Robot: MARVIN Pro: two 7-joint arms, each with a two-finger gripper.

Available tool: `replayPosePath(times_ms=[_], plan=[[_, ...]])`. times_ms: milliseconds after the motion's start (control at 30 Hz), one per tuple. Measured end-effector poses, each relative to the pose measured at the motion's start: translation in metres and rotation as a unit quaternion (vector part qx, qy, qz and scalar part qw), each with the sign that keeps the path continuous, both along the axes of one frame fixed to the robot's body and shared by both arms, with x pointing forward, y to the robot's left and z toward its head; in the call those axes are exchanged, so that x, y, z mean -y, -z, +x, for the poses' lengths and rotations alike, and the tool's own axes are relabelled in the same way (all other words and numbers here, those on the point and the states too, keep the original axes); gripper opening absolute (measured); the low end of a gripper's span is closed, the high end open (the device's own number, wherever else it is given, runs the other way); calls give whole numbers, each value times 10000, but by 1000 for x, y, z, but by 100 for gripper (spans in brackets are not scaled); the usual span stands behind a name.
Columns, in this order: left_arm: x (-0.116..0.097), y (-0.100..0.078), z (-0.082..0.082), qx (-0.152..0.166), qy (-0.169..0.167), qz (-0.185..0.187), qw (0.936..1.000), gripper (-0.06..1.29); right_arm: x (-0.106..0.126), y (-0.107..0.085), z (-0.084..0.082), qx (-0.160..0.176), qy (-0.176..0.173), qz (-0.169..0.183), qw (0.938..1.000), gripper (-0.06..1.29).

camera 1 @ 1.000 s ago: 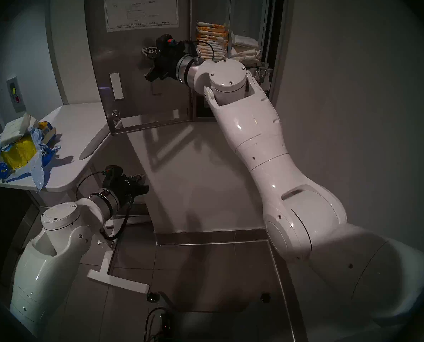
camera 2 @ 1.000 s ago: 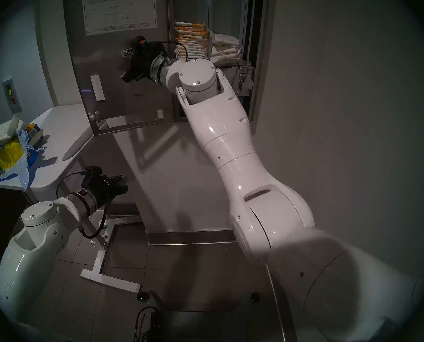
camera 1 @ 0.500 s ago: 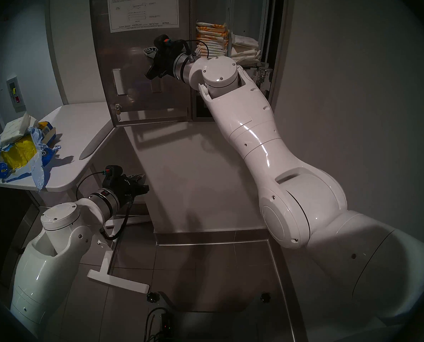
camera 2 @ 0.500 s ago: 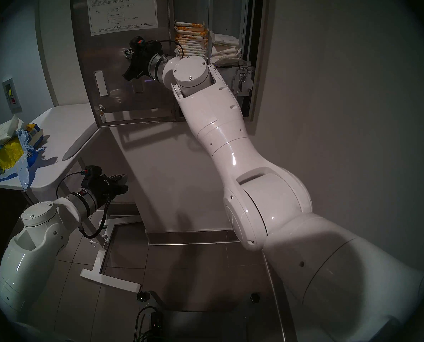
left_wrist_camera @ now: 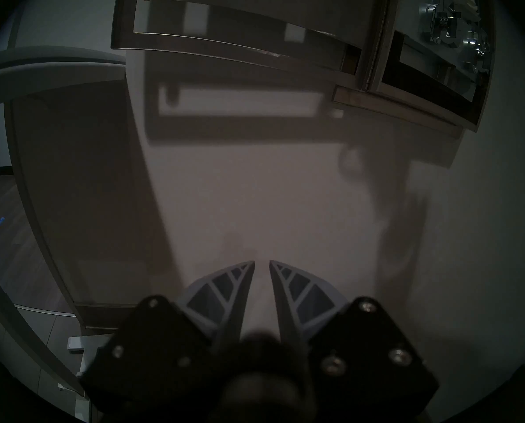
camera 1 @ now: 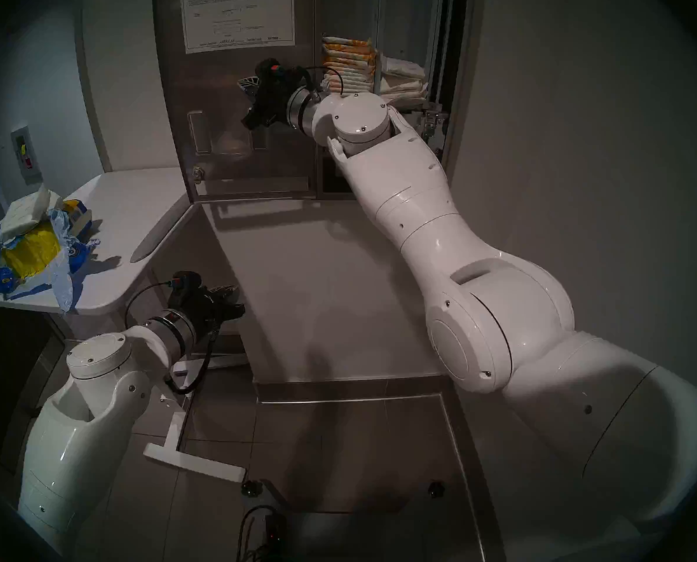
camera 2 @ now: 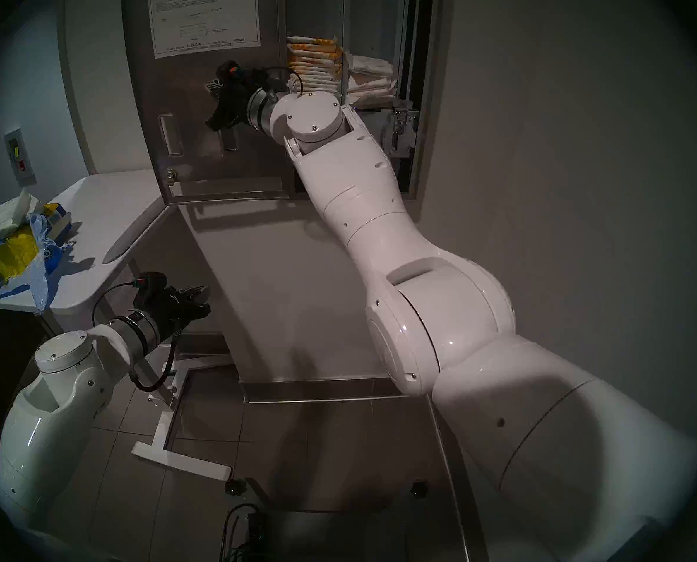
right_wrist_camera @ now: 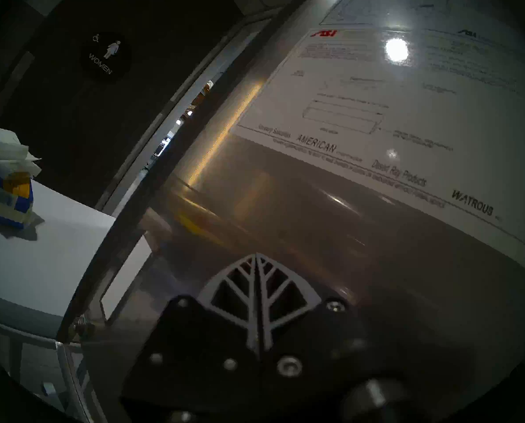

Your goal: Open the dispenser door, put the pads inside, close the door

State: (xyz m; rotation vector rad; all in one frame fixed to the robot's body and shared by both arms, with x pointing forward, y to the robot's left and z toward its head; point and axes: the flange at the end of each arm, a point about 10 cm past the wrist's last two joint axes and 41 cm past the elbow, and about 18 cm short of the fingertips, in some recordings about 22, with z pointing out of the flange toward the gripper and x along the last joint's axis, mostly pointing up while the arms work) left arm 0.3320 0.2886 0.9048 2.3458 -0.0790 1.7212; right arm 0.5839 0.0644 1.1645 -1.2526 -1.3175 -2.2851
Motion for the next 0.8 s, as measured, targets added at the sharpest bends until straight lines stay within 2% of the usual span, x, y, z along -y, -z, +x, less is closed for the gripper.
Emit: replayPosePath(times_ms=[167, 367, 500, 800], plan=[[0, 0, 0, 2, 0, -1, 10000, 32, 21, 1, 0, 13, -52, 73, 10000, -4], [0, 0, 0, 3, -2, -1, 10000, 32, 53, 15, 2, -103, -36, 173, 9998, -4], [0, 1, 0, 3, -2, 1, 10000, 32, 83, 27, 3, -179, 13, 311, 9994, -4], [0, 1, 0, -1, -5, 6, 10000, 32, 132, 32, -2, -67, 58, 489, 9988, -4]])
